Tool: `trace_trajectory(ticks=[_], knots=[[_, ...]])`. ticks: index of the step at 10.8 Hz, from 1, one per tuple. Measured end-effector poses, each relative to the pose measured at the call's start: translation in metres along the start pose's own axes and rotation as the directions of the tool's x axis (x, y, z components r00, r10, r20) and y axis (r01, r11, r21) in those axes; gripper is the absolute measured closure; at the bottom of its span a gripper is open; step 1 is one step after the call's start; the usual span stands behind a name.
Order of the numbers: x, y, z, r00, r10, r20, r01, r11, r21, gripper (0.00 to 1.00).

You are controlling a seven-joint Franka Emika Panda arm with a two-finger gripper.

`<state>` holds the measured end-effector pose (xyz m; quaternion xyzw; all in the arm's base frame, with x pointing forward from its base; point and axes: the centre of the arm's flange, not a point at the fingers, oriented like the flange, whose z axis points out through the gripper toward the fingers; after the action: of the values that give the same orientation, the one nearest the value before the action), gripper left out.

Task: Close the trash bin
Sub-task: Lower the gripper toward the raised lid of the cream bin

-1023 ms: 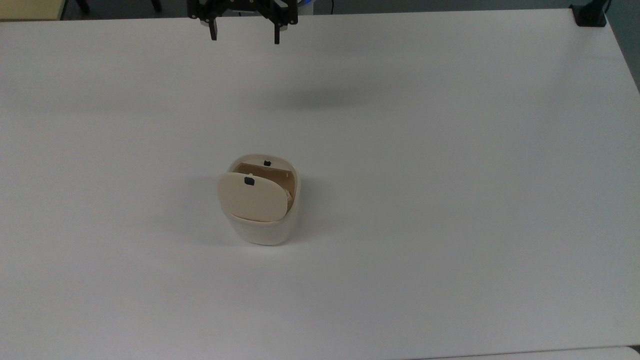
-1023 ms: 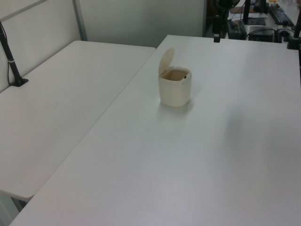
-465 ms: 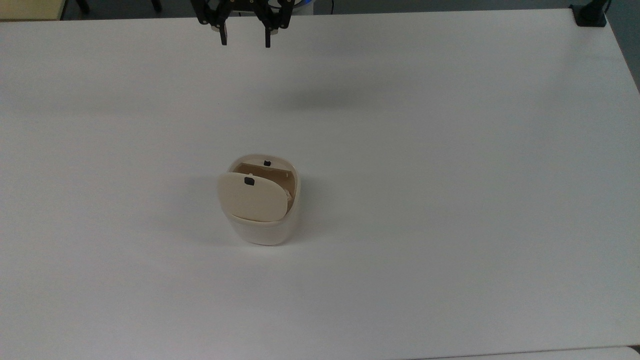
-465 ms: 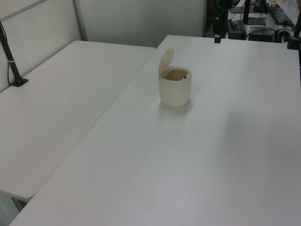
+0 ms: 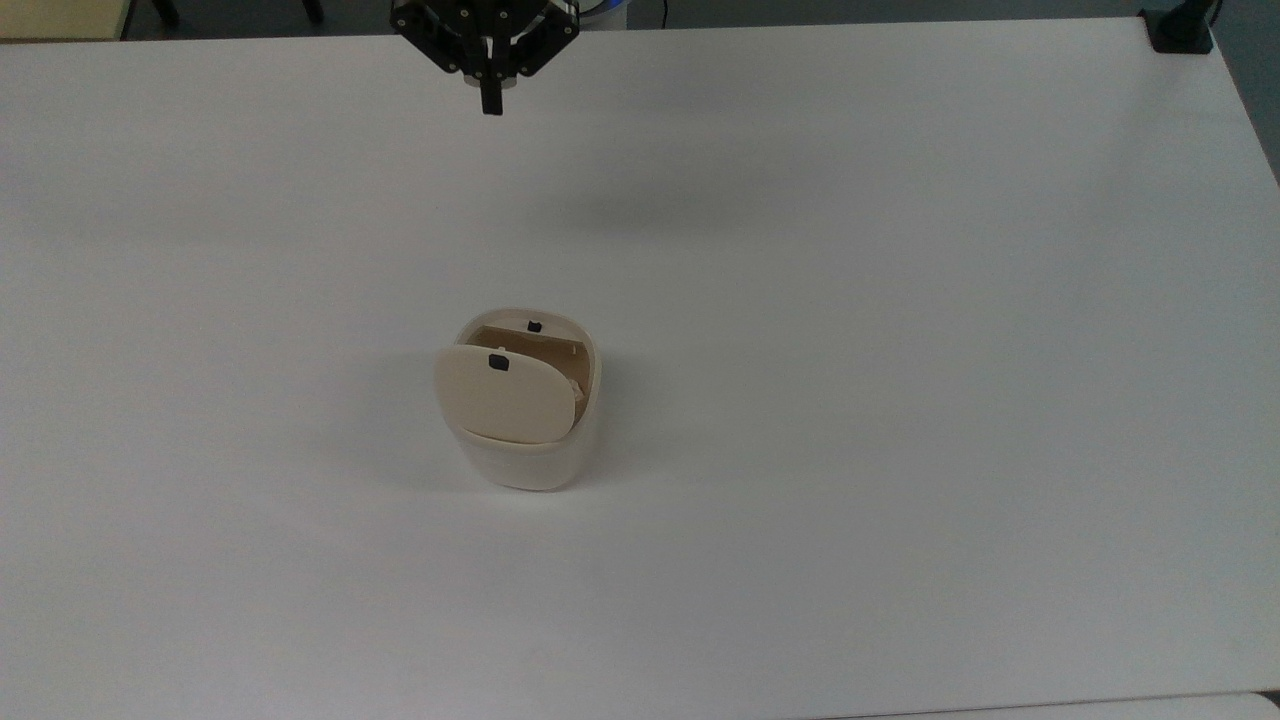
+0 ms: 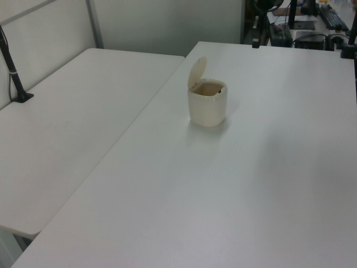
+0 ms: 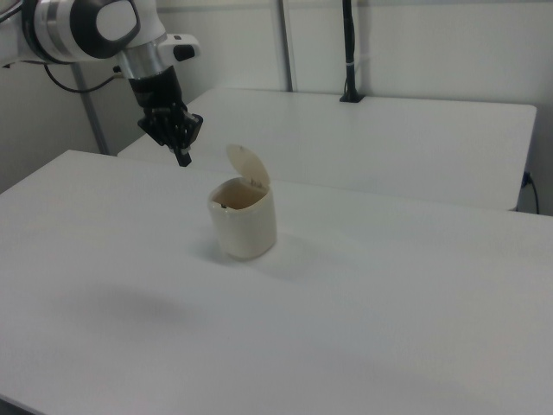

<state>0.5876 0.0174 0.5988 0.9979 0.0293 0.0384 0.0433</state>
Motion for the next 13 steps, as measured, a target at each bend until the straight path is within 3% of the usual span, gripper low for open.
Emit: trace_trajectory(ticks=[3,6,8,11,13], knots=[[0.026,0.006,0.003,0.988,0.02,-0.155,-0.019,1.0,0.012,0.99],[0.062,0.03,0.016,0.935,0.124,-0.333,-0.114,0.992,0.05,0.99],[0.085,0.035,0.034,0.892,0.138,-0.43,-0.126,0.99,0.055,0.99],[0.105,0.034,0.058,0.847,0.144,-0.512,-0.13,0.99,0.063,0.99],[0.112,0.029,0.078,0.857,0.138,-0.497,-0.124,0.99,0.062,0.99]])
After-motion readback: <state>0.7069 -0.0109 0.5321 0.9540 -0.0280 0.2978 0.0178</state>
